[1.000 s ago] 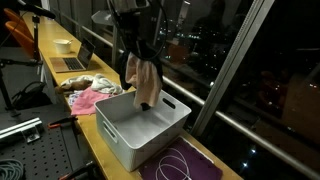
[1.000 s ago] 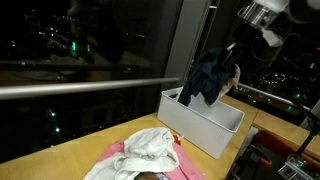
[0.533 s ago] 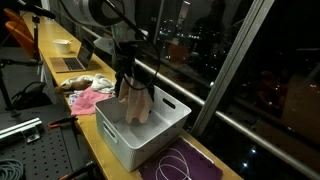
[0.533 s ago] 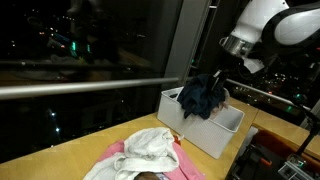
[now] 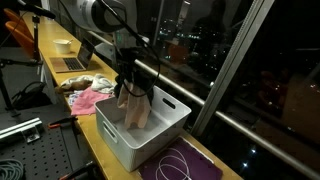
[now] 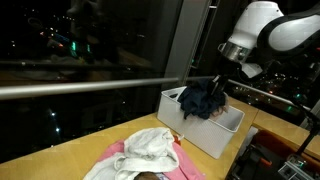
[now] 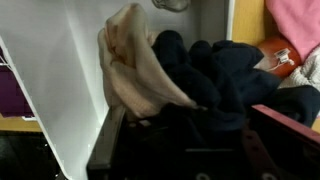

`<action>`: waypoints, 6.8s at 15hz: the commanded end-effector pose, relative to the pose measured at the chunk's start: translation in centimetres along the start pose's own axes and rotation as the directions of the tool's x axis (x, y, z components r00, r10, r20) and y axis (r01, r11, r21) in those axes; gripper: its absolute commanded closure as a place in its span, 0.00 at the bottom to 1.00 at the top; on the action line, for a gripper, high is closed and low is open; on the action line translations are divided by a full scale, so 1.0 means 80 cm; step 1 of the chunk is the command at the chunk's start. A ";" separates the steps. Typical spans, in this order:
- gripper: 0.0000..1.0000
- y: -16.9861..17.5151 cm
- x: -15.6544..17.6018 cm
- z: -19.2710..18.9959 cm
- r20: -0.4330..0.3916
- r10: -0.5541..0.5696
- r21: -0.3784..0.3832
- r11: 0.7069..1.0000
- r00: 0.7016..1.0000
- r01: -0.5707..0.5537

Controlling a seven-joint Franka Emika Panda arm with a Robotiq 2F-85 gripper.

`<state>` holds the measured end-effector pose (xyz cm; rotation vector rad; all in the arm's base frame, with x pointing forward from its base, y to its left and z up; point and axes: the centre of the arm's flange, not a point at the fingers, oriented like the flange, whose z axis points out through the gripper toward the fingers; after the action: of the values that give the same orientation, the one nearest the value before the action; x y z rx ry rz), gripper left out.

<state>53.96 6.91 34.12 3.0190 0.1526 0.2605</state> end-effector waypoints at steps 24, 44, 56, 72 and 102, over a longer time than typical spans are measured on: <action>0.12 0.021 0.024 -0.035 -0.061 0.000 -0.019 1.000 0.998 -0.002; 0.00 -0.449 0.013 0.052 -0.078 -0.268 0.043 0.962 0.960 0.271; 0.00 -0.431 -0.034 0.211 0.073 -0.217 0.061 0.975 0.973 0.213; 0.91 -0.341 -0.038 0.243 0.073 -0.081 0.044 0.996 0.994 0.078; 1.00 -0.155 -0.019 -0.043 -0.199 0.033 -0.065 0.997 0.979 -0.047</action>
<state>51.98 21.99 32.22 2.9499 0.1412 0.5157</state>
